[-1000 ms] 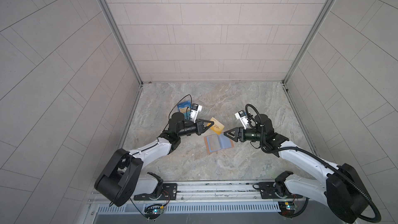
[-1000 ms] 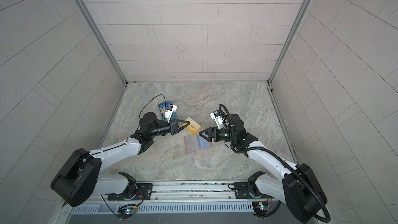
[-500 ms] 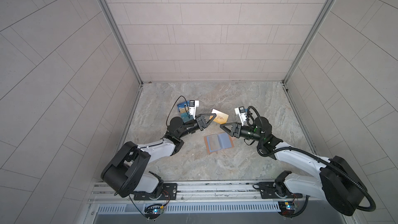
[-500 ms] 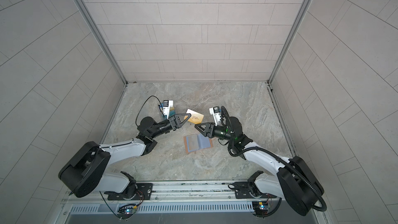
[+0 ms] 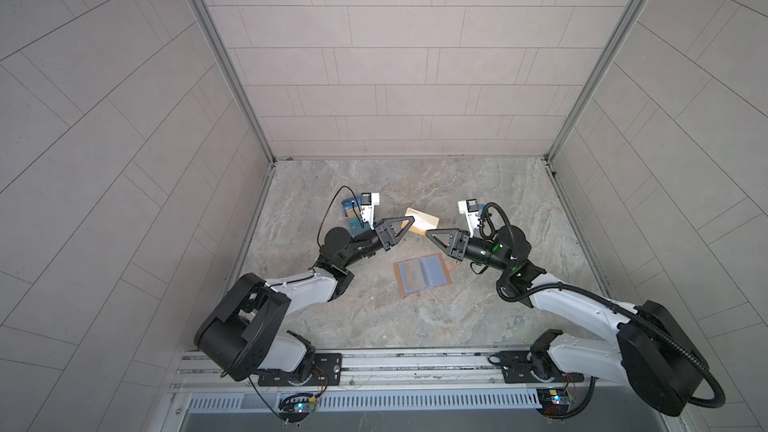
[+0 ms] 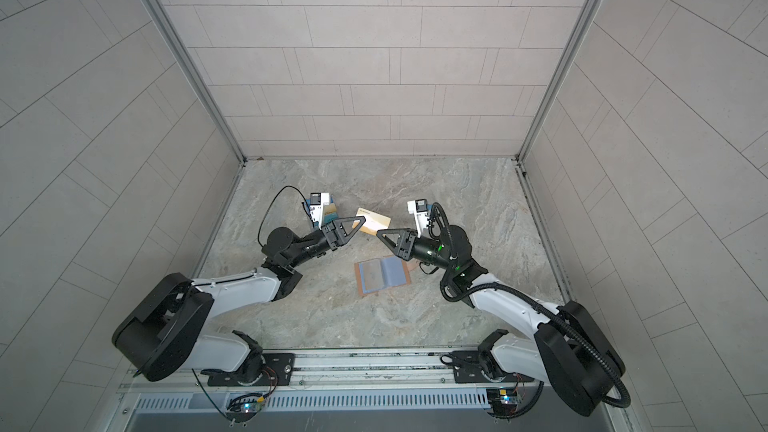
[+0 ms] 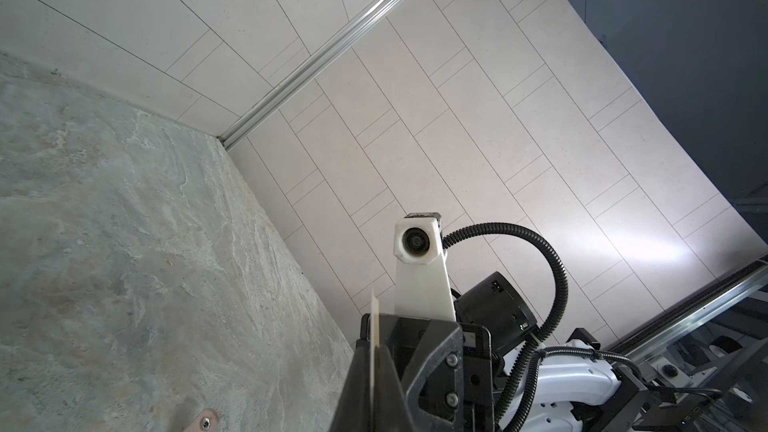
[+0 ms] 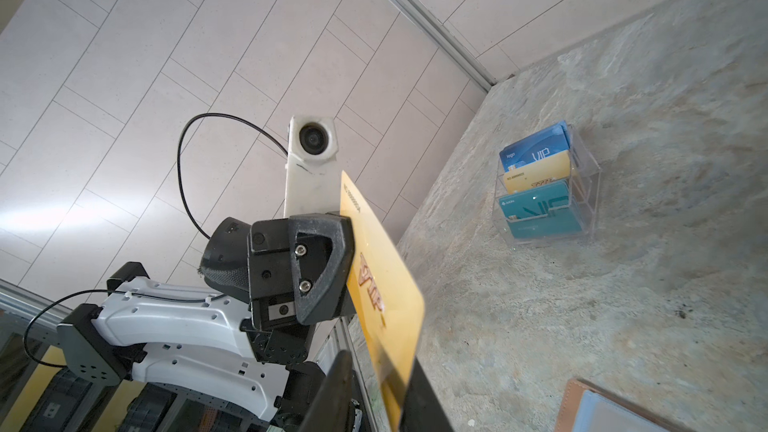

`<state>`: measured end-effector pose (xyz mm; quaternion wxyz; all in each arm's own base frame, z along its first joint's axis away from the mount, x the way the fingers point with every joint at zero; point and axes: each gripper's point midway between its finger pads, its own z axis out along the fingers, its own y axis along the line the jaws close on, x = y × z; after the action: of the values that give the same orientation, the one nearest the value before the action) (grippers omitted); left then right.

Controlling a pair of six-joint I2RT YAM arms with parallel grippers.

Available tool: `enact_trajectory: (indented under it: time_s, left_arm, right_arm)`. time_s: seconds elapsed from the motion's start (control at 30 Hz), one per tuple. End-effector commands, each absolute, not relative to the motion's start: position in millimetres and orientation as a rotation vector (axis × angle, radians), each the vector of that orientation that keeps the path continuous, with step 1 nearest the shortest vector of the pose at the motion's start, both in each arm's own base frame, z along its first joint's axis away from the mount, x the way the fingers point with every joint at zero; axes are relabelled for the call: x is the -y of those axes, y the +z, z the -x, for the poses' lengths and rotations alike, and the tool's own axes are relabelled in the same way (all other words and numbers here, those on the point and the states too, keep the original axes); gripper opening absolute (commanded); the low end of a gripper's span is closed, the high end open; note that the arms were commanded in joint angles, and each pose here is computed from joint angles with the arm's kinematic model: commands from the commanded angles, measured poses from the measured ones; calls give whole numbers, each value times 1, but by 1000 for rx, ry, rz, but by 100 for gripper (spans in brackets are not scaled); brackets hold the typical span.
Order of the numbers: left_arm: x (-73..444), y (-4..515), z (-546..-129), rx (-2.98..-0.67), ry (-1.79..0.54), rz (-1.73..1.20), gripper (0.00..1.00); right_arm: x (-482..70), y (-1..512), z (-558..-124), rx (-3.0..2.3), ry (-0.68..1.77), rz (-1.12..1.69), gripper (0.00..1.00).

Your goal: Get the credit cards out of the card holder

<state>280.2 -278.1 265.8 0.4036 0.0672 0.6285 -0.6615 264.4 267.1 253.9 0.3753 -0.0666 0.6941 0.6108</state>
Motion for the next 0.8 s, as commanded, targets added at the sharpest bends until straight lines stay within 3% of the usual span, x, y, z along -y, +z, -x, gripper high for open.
enact_trajectory:
  time_s: [0.0, 0.1, 0.17, 0.23, 0.3, 0.6, 0.77]
  left_arm:
    - [275, 278, -272, -1528, -1680, -198, 0]
    - [274, 279, -270, -1526, -1676, -203, 5]
    - [274, 279, -268, -1528, -1672, -217, 19]
    - [276, 279, -263, -1545, -1672, -261, 46]
    - [278, 277, -258, -1584, -1654, -326, 53]
    - [258, 255, -230, -1908, -1210, -721, 58]
    - [246, 253, -212, -1965, -1214, -850, 55]
  right_arm:
    - [-269, 279, -263, -1687, 1597, 197, 14]
    - [-269, 279, -263, -1690, 1599, 194, 2]
    - [-270, 278, -261, -1696, 1599, 207, 0]
    - [-270, 275, -259, -1729, 1580, 239, 0]
    - [-271, 270, -253, -1777, 1550, 308, 0]
    - [-270, 248, -210, -2051, 1360, 756, 0]
    - [-275, 235, -198, -2133, 1402, 883, 0]
